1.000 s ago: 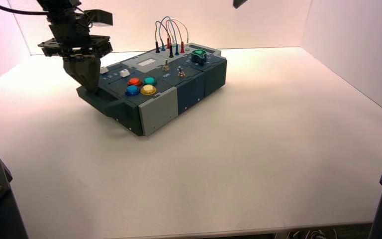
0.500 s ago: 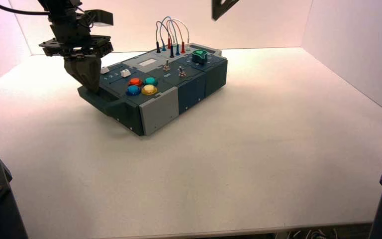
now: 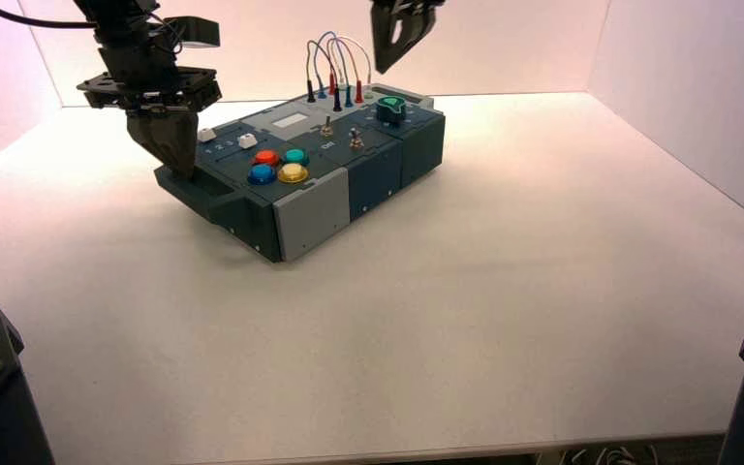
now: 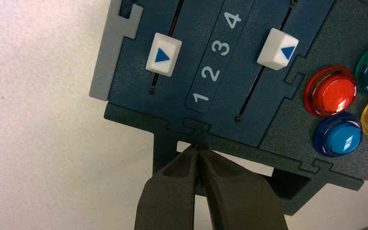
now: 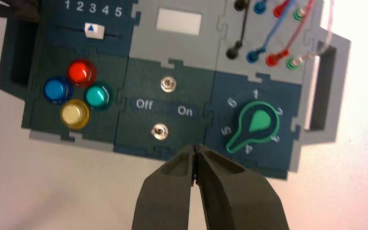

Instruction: Flip the top switch off with the right gripper.

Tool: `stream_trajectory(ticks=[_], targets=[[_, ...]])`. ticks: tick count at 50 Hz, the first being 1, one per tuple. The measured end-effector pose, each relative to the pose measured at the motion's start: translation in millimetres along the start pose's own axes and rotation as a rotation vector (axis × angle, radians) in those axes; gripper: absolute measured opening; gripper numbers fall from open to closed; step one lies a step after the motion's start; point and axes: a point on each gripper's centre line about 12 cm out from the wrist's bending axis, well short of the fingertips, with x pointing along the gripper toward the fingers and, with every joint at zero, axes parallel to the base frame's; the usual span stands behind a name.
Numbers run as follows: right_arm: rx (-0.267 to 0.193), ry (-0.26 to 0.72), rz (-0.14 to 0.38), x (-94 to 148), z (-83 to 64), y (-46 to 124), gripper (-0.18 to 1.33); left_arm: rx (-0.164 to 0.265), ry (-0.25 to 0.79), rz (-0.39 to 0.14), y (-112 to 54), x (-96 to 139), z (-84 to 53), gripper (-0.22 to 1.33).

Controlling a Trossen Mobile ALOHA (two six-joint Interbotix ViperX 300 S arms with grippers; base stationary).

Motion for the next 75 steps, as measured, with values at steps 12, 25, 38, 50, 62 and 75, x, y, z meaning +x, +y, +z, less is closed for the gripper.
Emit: stream_trajectory(ticks=[12,25,38,50,62,75], targets=[[-0.021,0.011,0.016,17,8.5,7.6,-0.14,-0.010,-0.028,0.007,0.7,1,1.9,-0.15],[-0.023,0.028,0.025,31,10.3,7.5,-0.14,-0.013,-0.028,0.005,0.5,1,1.5,-0.15],[-0.027,0.012,0.011,43,17.4,2.5,-0.14,-0.013,-0.026,0.005,0.5,2,1.0,-0.15],[-0.063,0.000,-0.036,55,26.4,-0.7,-0.14,-0.013,-0.027,0.005,0.5,2,1.1,-0.15],[-0.071,0.024,-0.103,72,32.6,-4.4,-0.14,-0.013,-0.026,0.005,0.5,2,1.0,-0.15],[-0.081,0.039,-0.092,84,34.4,-0.3,-0.14,-0.013,-0.026,0.005,0.5,2,1.0,-0.15]])
